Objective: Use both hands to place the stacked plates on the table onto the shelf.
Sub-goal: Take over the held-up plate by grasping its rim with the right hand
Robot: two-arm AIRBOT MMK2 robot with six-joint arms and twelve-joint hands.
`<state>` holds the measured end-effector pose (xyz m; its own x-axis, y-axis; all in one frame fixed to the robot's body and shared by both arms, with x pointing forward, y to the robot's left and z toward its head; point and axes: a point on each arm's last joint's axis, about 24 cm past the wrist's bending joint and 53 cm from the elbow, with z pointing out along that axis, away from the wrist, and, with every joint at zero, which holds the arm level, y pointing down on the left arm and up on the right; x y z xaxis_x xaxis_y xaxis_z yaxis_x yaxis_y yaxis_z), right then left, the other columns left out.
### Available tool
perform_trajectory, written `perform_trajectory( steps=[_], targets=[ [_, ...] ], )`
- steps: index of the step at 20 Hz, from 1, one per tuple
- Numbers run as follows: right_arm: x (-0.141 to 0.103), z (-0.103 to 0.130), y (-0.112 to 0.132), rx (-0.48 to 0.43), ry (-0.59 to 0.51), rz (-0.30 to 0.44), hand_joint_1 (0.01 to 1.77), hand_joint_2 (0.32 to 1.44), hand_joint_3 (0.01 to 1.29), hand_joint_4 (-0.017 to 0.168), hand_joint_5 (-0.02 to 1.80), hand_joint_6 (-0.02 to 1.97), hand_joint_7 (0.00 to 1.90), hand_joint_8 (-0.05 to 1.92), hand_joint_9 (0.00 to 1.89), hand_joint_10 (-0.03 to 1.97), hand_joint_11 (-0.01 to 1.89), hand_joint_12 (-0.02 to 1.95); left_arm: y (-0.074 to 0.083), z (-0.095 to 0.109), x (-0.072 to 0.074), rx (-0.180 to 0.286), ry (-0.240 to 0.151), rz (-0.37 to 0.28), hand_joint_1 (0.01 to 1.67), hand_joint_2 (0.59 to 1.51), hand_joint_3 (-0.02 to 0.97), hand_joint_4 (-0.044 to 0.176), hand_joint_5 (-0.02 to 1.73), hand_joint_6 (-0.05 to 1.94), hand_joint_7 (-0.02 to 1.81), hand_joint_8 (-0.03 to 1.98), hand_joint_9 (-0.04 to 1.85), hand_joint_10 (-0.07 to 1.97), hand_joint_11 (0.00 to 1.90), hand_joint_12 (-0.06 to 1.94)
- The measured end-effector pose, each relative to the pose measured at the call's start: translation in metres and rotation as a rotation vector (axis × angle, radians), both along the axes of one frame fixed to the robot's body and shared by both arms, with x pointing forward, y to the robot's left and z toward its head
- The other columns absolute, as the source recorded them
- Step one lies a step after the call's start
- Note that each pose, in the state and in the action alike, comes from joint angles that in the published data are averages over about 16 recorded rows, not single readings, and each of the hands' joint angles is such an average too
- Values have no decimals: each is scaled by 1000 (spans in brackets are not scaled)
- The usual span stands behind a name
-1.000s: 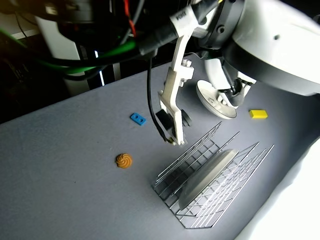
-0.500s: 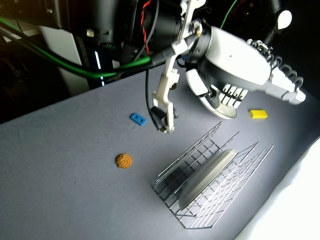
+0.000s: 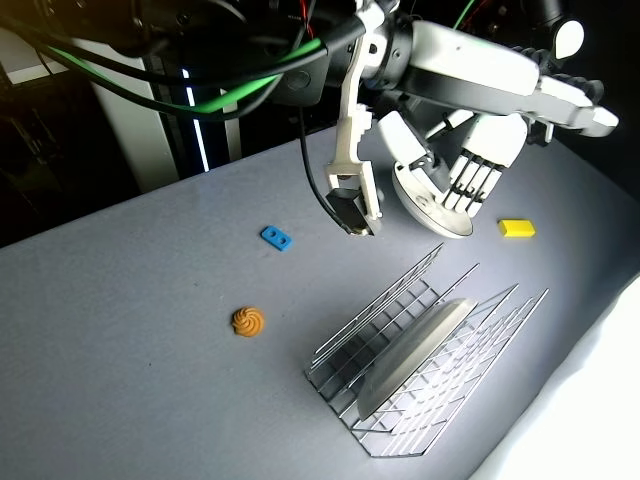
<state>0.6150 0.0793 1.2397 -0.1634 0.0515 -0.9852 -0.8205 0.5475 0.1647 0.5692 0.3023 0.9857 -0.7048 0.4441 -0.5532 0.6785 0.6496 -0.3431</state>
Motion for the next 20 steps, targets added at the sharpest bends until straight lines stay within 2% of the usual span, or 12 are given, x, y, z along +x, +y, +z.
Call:
perform_trajectory(
  steps=[4,10,20],
  targets=[
    [-18,-28,17,-20,37,54,1286,986,11,3,18,20,20,6,22,19,22,2,0,0,0,0,0,0,17,1063,19,-8,-8,-33,-2,-13,-26,-49,21,24],
    [-35,-72,37,-55,112,95,1275,983,10,3,18,20,20,7,22,20,22,2,0,0,0,0,0,0,17,1064,19,-8,-8,-33,-2,-13,-26,-49,21,24],
    [-37,-130,62,-95,185,111,1238,994,10,4,17,20,20,7,22,20,22,2,0,0,0,0,0,-1,18,1069,19,-7,-8,-34,-2,-13,-27,-49,21,24]
  ],
)
